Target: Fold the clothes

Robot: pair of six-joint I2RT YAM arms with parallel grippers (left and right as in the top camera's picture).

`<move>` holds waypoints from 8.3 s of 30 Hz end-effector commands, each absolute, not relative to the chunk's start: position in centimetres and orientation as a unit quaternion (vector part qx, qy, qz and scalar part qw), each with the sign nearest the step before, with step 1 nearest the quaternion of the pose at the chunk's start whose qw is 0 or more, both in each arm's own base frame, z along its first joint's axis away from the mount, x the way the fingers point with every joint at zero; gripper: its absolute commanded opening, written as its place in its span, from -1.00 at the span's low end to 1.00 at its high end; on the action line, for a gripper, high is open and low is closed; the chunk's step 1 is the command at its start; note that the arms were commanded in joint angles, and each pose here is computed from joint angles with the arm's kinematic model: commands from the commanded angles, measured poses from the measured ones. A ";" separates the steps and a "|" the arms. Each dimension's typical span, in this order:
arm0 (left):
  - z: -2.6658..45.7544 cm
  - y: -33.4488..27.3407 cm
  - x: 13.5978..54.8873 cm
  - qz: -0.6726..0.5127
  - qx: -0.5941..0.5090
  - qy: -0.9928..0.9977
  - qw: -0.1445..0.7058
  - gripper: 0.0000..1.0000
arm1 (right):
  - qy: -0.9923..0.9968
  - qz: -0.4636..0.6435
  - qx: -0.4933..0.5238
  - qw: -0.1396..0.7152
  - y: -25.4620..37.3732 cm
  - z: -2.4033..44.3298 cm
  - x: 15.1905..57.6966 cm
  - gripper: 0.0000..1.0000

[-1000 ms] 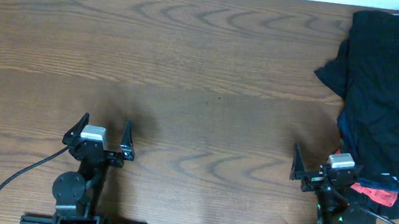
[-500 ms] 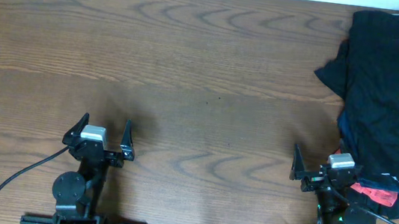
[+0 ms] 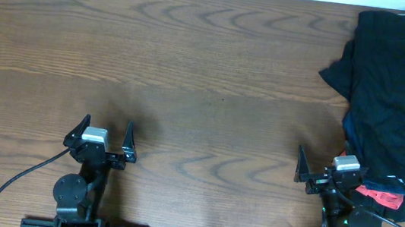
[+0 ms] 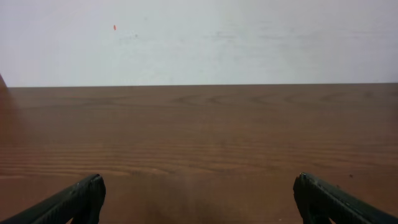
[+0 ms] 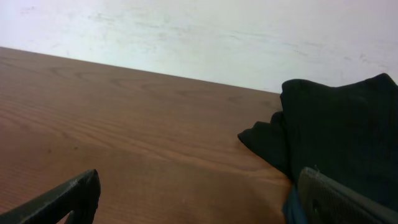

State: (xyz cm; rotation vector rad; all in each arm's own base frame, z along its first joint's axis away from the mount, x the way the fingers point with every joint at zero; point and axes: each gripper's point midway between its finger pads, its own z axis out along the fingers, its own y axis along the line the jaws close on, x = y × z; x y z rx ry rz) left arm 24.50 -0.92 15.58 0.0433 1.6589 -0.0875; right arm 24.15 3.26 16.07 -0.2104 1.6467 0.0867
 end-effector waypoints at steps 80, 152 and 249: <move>15.8 -1.4 24.5 -0.111 -0.039 0.730 0.673 0.96 | 0.654 0.075 -0.089 0.748 4.1 21.7 25.5 0.98; 15.9 -9.4 45.1 -0.161 -0.026 0.943 0.289 0.96 | 0.891 -0.113 -0.018 0.440 -10.7 16.4 58.8 0.75; 23.0 -1.5 39.4 -0.249 0.087 0.904 0.335 0.91 | 0.783 0.243 -0.464 0.335 35.3 20.4 39.1 -0.98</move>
